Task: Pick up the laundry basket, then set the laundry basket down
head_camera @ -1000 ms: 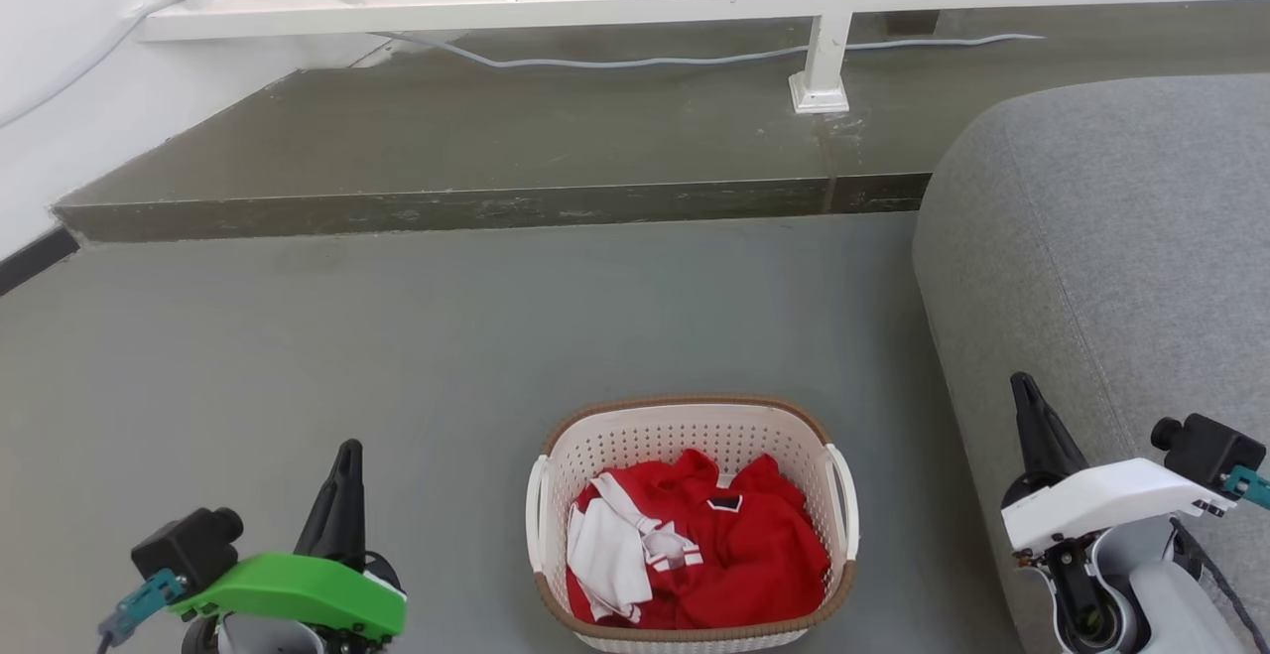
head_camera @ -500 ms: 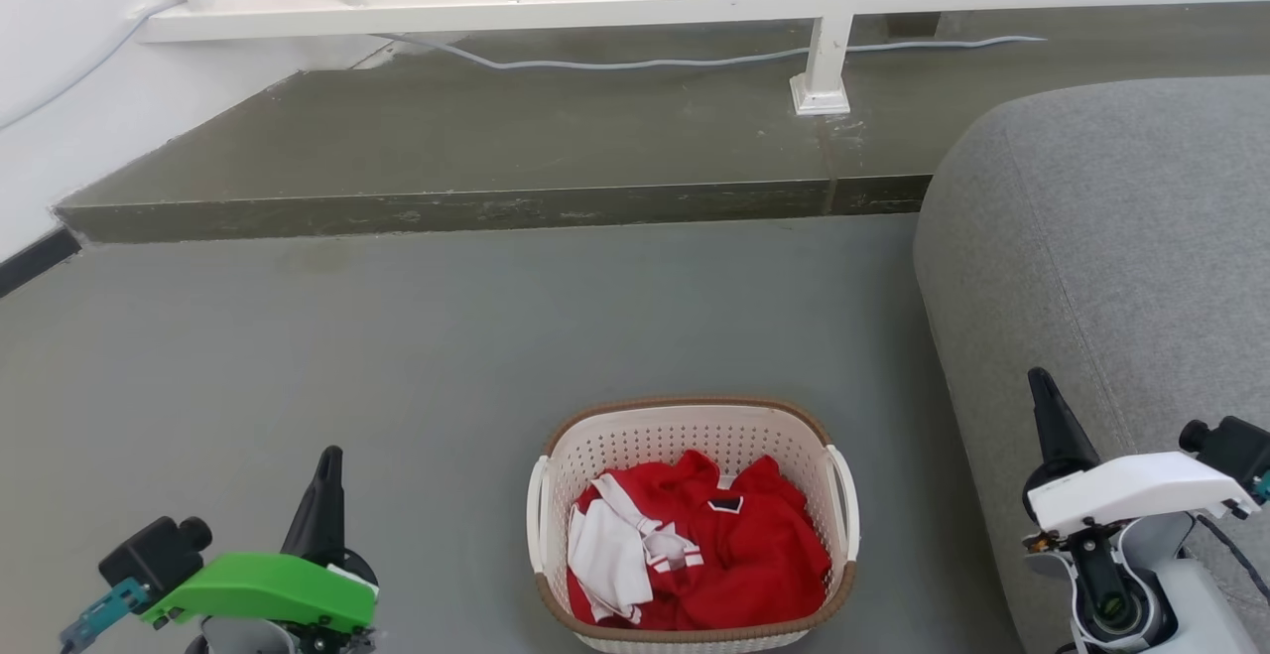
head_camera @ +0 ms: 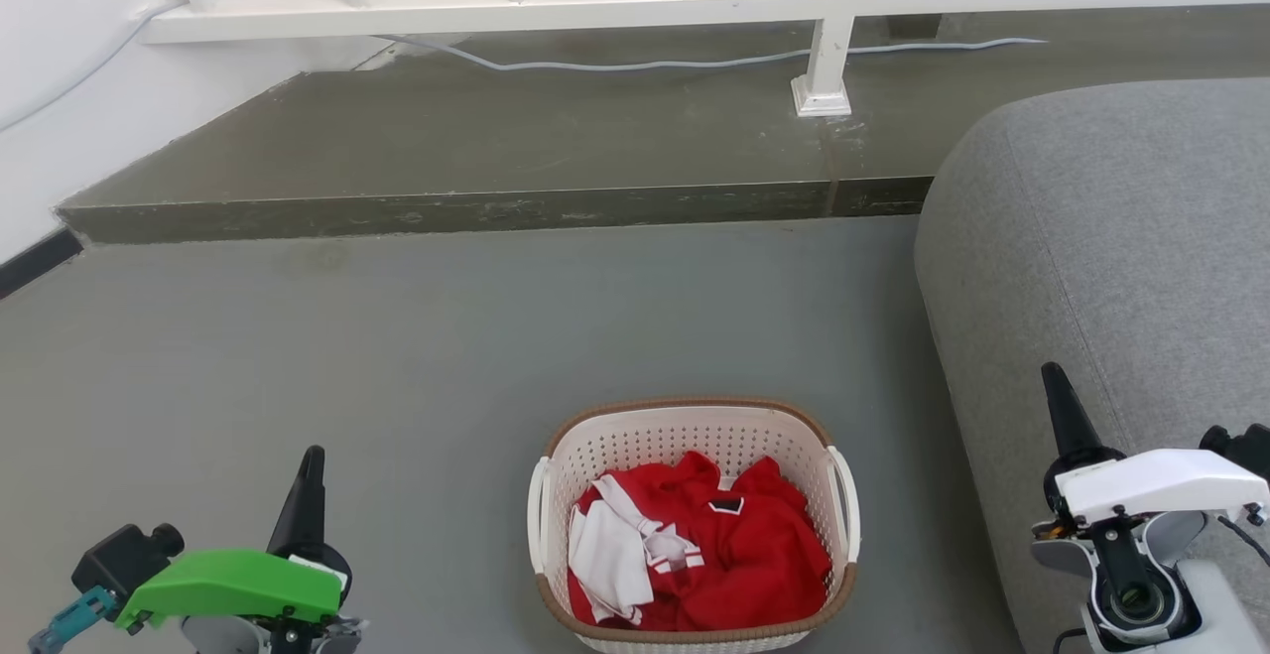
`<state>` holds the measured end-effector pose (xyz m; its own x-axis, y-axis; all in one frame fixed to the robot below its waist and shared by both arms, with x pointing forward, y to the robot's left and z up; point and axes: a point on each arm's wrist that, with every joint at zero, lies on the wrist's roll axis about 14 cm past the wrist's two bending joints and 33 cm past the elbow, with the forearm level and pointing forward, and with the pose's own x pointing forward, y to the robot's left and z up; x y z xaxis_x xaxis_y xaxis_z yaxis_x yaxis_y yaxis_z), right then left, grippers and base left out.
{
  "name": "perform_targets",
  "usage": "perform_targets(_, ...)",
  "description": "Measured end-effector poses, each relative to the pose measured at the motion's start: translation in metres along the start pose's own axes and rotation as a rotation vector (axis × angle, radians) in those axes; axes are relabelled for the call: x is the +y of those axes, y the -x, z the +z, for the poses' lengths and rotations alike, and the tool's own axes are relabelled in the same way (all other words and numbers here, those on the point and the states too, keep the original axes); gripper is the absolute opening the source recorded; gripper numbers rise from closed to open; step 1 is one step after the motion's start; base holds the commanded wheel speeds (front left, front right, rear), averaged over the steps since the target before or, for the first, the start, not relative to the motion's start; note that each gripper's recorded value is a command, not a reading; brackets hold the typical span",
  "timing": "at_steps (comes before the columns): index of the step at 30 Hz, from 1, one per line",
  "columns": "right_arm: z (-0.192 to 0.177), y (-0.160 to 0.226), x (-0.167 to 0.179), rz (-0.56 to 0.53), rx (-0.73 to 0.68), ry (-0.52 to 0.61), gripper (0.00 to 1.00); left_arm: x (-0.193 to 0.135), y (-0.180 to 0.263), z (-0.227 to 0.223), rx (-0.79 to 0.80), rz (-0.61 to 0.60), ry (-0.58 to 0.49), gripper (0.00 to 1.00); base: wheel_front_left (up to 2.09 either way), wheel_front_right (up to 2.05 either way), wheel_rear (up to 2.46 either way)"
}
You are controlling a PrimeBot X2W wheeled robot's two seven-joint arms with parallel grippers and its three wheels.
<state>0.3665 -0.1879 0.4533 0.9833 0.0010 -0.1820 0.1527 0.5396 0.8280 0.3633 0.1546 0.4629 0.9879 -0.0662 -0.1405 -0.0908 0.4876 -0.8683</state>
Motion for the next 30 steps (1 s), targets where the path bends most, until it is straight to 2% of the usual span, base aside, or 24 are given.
perform_targets(30,0.017,-0.002,0.004,0.029,-0.031,-0.372,0.0,0.004,-0.004,0.019,-0.022,-0.001,0.33,0.0,0.0,0.0,0.0)
